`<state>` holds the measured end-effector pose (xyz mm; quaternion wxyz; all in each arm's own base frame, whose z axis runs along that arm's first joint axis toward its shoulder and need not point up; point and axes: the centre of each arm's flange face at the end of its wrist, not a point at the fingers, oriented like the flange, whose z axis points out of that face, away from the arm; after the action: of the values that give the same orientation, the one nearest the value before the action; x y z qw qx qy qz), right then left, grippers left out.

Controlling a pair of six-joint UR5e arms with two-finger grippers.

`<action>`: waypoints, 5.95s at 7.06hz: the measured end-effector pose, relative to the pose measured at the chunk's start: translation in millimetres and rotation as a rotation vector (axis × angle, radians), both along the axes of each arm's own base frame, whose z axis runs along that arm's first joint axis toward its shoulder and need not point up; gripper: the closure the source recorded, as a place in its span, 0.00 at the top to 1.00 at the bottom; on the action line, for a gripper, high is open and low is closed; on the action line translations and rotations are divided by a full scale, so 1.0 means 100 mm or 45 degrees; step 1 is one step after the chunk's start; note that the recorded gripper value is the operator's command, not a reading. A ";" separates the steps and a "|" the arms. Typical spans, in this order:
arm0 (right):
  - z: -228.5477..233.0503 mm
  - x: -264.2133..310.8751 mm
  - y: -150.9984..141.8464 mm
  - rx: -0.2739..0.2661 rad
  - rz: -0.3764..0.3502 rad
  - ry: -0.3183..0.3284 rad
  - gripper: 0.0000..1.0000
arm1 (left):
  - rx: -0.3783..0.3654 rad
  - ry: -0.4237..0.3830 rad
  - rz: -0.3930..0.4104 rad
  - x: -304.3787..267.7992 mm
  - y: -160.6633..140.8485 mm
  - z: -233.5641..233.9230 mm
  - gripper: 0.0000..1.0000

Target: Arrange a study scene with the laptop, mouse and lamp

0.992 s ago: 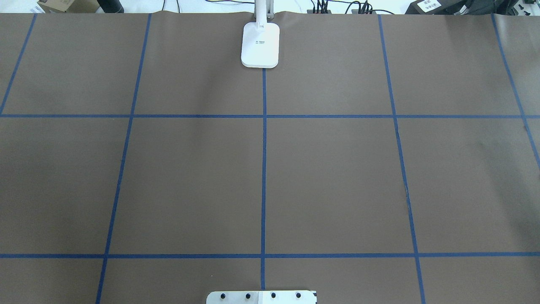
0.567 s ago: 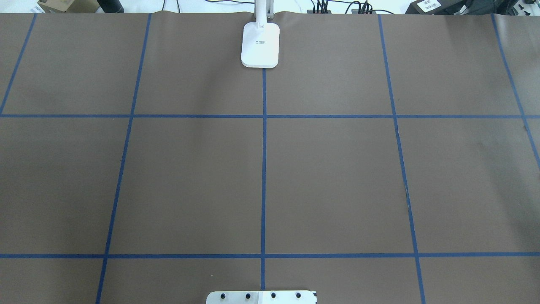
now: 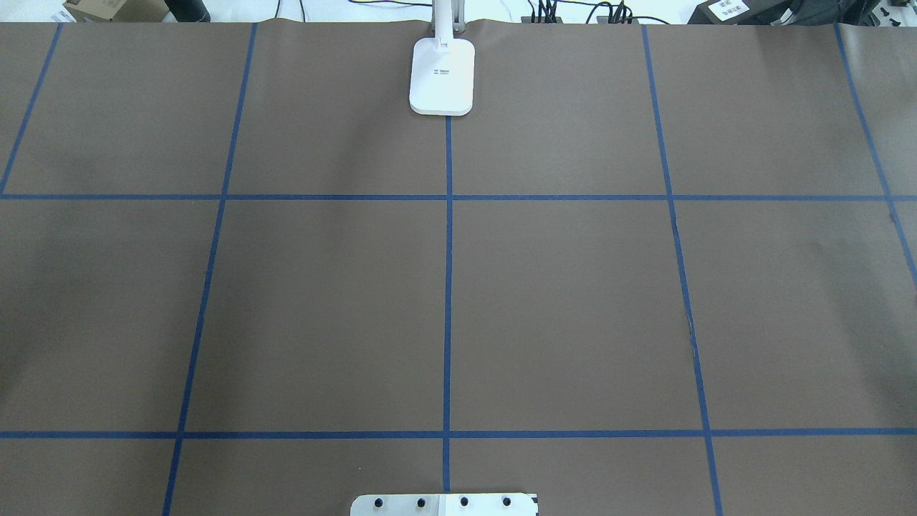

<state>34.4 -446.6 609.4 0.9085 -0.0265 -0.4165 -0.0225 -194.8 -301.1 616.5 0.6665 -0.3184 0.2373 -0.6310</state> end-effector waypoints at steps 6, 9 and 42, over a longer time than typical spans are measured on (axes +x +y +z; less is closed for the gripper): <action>-0.04 0.00 -0.02 0.007 0.004 -0.001 1.00 | 0.006 -0.077 0.027 0.78 -1.63 -2.43 0.00; -0.02 0.00 -0.01 -0.004 0.006 -0.003 1.00 | 0.000 -0.034 0.044 2.10 -1.75 -3.65 0.00; 0.07 -0.04 -0.08 -0.022 -0.005 0.005 1.00 | -0.115 0.079 0.102 5.77 -3.06 -3.89 0.00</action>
<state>30.7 -454.4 616.3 0.9090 -0.0351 -0.4147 -0.0207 382.4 -607.4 227.5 0.6686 -0.3767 0.2161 -0.6037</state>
